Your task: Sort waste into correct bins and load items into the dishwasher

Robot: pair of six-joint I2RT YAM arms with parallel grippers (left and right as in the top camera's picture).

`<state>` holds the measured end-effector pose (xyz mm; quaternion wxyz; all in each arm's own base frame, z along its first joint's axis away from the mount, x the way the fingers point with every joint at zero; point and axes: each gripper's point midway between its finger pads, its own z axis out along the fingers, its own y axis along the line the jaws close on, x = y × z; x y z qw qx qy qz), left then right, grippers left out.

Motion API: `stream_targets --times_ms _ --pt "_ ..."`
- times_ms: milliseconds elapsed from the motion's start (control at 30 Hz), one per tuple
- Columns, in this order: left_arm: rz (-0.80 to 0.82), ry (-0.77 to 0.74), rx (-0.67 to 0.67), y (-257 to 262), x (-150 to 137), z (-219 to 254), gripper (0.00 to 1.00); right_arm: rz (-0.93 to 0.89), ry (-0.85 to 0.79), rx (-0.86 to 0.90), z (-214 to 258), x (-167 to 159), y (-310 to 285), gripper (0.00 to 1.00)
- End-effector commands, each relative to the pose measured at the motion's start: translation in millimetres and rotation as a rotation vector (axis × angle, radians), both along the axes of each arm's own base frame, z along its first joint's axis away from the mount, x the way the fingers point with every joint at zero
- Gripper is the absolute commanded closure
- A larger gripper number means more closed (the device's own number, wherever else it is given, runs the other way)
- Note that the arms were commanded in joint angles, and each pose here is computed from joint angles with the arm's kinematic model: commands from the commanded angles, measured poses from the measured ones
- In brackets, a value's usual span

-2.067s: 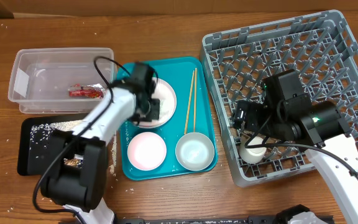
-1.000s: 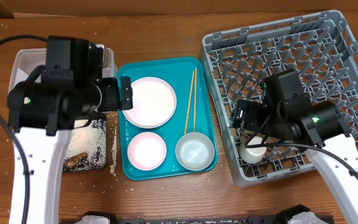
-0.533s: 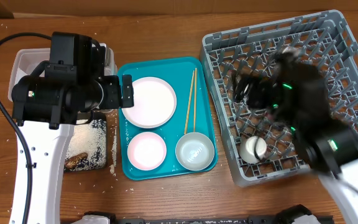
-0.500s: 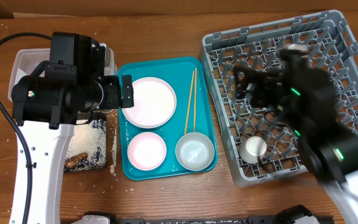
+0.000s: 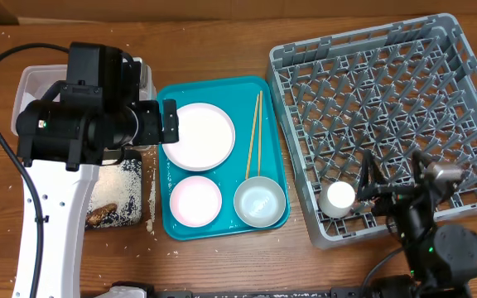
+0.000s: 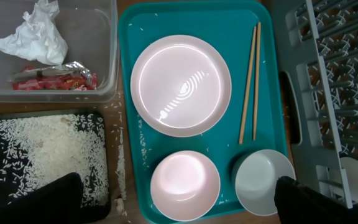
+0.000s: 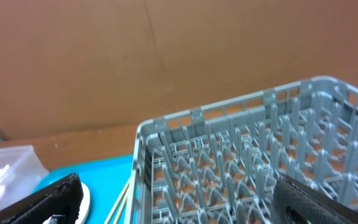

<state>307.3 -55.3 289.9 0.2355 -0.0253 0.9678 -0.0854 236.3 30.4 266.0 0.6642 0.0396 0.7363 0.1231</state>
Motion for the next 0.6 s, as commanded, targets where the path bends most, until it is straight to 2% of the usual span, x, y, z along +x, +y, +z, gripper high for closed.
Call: stream_targets --times_ms 0,133,267,567 --pt "-0.019 0.002 0.0 -2.9 0.7 -1.0 0.0 -0.023 -0.025 -0.005 -26.4 -1.5 -5.3 0.0" --pt "-0.019 0.002 0.0 -2.9 0.7 -1.0 0.0 -0.03 -0.067 0.0 -65.1 1.8 -6.4 0.0" --pt "-0.019 0.002 0.0 -3.0 0.7 -1.0 0.0 -0.029 -0.134 0.009 -79.9 9.0 -5.5 0.0" --pt "-0.019 0.002 0.0 -2.9 0.7 -1.0 0.0 -0.023 -0.065 0.0 -95.9 8.9 -4.6 0.0"
